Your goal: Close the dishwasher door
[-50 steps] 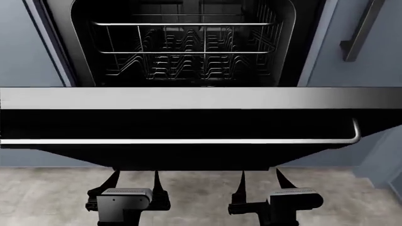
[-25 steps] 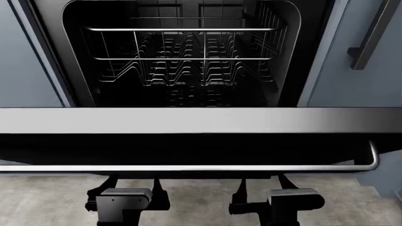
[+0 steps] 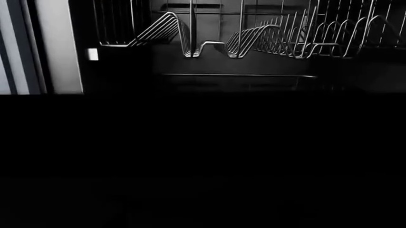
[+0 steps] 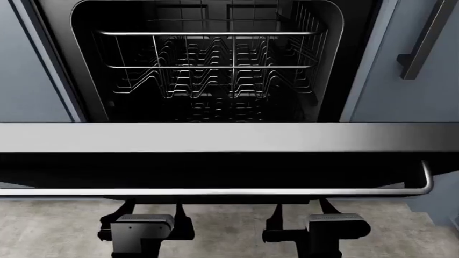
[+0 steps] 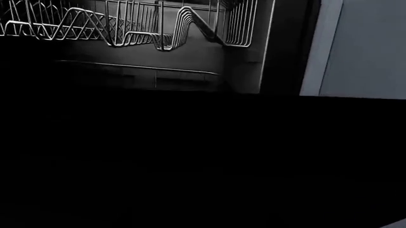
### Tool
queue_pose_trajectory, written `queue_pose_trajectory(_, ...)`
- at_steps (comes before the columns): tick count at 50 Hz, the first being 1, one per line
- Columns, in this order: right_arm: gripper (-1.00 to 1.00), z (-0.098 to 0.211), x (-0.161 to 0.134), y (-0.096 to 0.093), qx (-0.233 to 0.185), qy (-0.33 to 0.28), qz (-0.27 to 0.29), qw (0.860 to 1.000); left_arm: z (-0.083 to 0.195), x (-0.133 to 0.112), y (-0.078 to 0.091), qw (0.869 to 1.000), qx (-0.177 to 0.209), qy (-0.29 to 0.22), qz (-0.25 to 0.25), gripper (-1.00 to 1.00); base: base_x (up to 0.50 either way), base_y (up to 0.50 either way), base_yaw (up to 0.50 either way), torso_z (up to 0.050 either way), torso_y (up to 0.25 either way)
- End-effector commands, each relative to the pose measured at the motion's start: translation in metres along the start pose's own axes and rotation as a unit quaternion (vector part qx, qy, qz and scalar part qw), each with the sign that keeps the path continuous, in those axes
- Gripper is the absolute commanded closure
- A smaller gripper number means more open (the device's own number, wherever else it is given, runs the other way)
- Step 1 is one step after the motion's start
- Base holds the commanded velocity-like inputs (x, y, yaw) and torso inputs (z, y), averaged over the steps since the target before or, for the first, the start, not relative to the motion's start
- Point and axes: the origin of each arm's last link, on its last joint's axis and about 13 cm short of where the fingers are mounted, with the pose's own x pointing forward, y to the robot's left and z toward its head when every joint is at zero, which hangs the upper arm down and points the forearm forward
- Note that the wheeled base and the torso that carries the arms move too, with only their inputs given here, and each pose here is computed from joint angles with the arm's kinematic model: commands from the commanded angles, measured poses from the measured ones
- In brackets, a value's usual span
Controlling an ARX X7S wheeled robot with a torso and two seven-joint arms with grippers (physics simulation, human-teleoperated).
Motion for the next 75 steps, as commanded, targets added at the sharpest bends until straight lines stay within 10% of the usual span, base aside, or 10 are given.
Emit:
queue_pose_trajectory(1, -1.00, 0.005, 0.007, 0.000, -0.012, -0.009, -0.023, 1.000, 0.001, 0.001, 0.000, 1.000, 0.000, 0.006, 0.003, -1.00, 0.00, 0.00, 0.00, 0.000, 0.000)
queue_pose_trajectory(75, -1.00, 0.116, 0.147, -0.019, -0.064, 0.006, -0.078, 0.995, 0.088, 0.112, 0.005, 1.000, -0.007, 0.029, 0.007, -1.00, 0.00, 0.00, 0.00, 0.000, 0.002)
